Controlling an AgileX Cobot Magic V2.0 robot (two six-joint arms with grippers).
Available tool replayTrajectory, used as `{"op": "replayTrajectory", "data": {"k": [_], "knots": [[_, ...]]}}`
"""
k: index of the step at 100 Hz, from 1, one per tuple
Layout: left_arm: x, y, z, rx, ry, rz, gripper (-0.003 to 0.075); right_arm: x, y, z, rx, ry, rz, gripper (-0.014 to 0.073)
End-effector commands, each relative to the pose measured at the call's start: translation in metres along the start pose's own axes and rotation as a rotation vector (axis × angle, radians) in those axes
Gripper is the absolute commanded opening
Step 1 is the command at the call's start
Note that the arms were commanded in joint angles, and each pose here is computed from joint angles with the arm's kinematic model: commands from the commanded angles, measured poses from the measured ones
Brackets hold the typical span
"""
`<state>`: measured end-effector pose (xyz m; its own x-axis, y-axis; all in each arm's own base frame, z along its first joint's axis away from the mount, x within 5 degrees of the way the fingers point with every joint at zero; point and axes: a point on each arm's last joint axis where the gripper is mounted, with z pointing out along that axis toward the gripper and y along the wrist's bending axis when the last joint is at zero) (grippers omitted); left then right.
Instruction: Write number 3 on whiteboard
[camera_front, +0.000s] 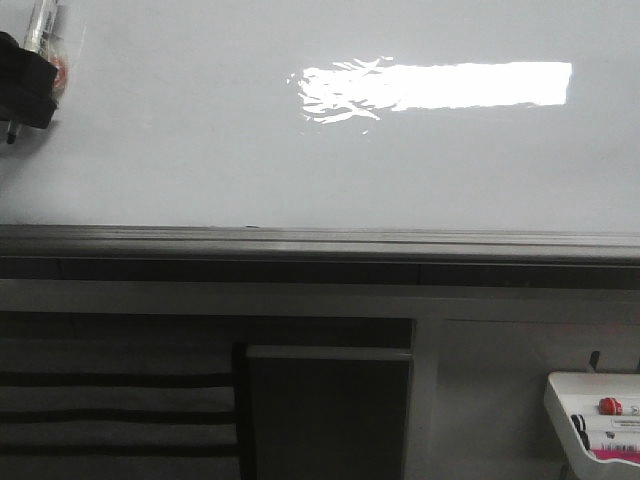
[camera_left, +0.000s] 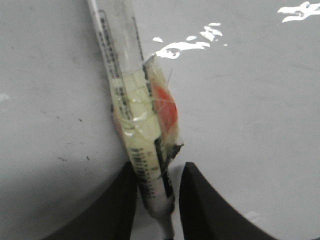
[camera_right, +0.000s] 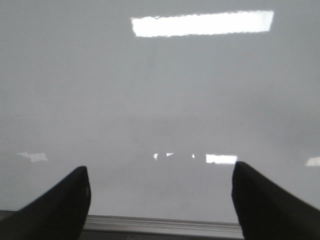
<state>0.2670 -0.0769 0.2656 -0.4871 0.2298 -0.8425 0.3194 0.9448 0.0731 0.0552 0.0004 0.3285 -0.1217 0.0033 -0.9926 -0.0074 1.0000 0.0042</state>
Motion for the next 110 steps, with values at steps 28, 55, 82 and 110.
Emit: {"op": "replayTrajectory", "data": {"k": [28,55,82,110], "knots": [[-0.021,0.002,-0.009,-0.012,-0.128,-0.003,0.0022,-0.016,0.000,-0.001,0.005,-0.079,-0.011,0.0525],[-0.037,-0.007,-0.029,0.015,0.035,0.177,-0.0019,-0.036,0.007,0.008,-0.070,0.142,0.052,0.0525],[-0.056,-0.048,-0.058,0.315,0.185,0.462,-0.0019,-0.041,0.035,0.049,-0.417,0.410,-0.080,0.0524],[-0.060,-0.086,-0.083,0.714,0.135,0.635,-0.0019,-0.056,0.076,0.104,-0.888,0.446,-0.285,0.0524]]}}
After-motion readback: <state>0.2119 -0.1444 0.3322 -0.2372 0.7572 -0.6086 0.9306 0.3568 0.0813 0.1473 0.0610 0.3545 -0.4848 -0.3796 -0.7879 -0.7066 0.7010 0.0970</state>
